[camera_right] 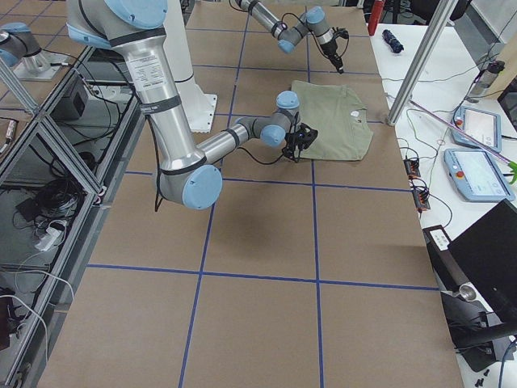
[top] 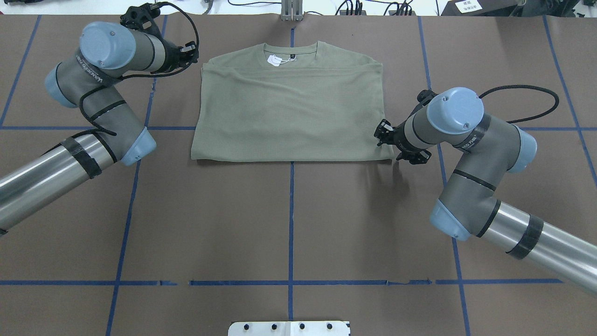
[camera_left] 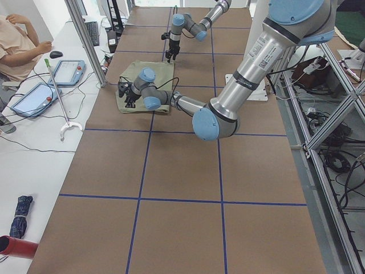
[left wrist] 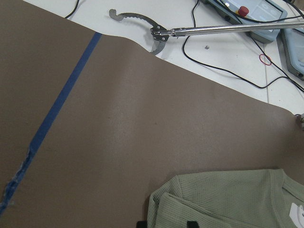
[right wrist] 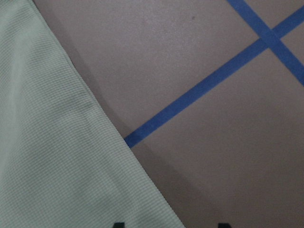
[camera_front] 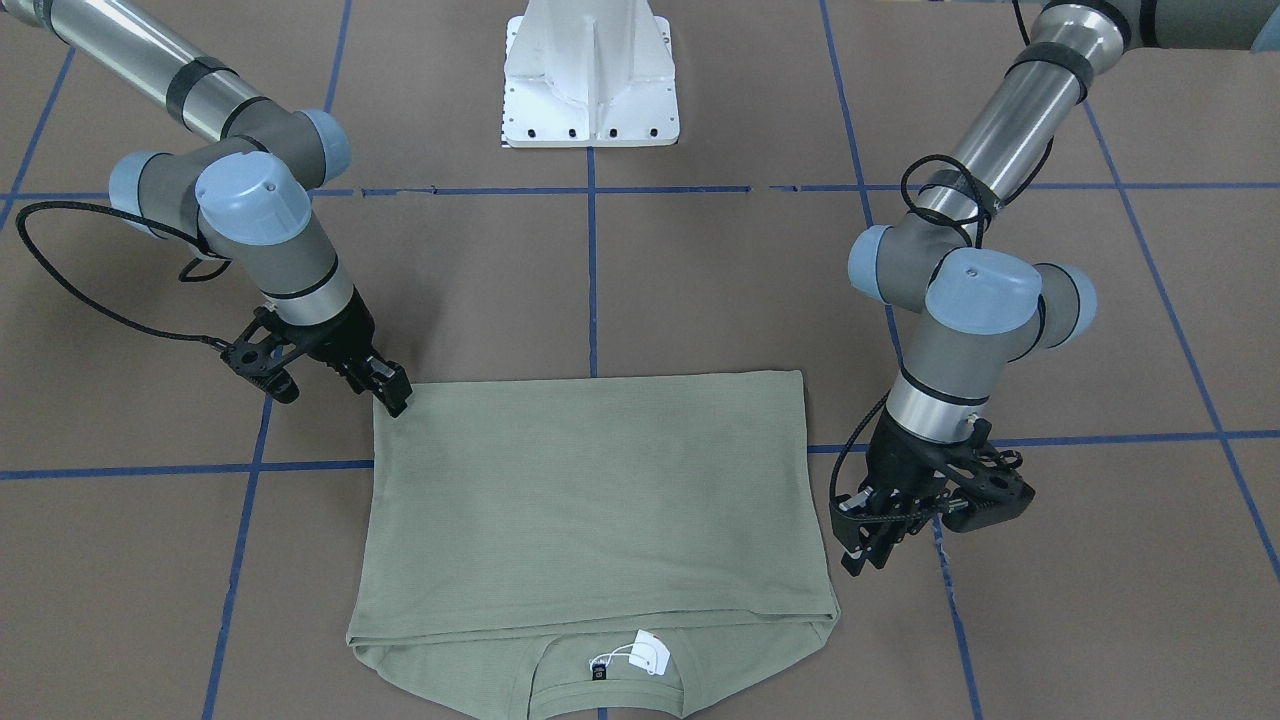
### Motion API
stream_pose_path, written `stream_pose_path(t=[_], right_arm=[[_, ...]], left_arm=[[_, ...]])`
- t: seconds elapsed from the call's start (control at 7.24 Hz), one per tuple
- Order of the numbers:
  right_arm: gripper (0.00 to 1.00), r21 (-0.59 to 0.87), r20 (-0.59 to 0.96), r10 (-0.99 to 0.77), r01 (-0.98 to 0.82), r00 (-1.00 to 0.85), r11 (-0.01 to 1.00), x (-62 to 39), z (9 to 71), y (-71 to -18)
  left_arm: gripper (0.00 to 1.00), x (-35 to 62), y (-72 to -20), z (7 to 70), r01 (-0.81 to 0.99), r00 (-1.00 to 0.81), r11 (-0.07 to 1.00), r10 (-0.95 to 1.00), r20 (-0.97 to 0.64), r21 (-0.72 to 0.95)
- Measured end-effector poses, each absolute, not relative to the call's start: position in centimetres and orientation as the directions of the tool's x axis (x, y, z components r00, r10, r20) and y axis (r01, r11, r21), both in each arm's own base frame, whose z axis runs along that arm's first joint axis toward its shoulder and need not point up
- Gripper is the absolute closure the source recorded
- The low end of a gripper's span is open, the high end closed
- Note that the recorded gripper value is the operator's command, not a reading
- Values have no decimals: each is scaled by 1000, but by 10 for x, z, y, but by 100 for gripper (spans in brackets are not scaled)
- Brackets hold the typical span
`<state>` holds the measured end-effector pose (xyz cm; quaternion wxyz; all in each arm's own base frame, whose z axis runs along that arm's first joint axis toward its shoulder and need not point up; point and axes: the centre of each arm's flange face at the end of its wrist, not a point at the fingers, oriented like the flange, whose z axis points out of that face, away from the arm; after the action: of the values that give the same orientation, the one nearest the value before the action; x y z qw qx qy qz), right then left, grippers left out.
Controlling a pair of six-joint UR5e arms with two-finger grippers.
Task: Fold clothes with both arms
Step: 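Grasp the folded shirt corner with the right gripper and rotate it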
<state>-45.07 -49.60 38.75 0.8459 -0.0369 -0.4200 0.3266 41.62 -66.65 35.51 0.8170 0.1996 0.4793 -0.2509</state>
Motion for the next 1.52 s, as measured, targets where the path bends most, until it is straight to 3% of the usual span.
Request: stream_pose_path(t=[0.14,0.83,1.11,1.52], right_arm=[[100,-342,683,589,-523,432,781,-451,389,-494],[100,-369,706,573,-475,416,799,-423,379,-460],[100,-416,722,565,-402,399,816,-388,360,-382],[100,-549,681,570,-194,460,813,-393,323,-217]], left_arm=[[60,416,-667,355,602,415,794,-219,-883,86],[60,415,-665,348,601,410,795,-214,-887,85],[60,404,-640,327,574,357,817,-186,-916,58],[39,373,-570,290,456,221,887,-191,-956,-72]])
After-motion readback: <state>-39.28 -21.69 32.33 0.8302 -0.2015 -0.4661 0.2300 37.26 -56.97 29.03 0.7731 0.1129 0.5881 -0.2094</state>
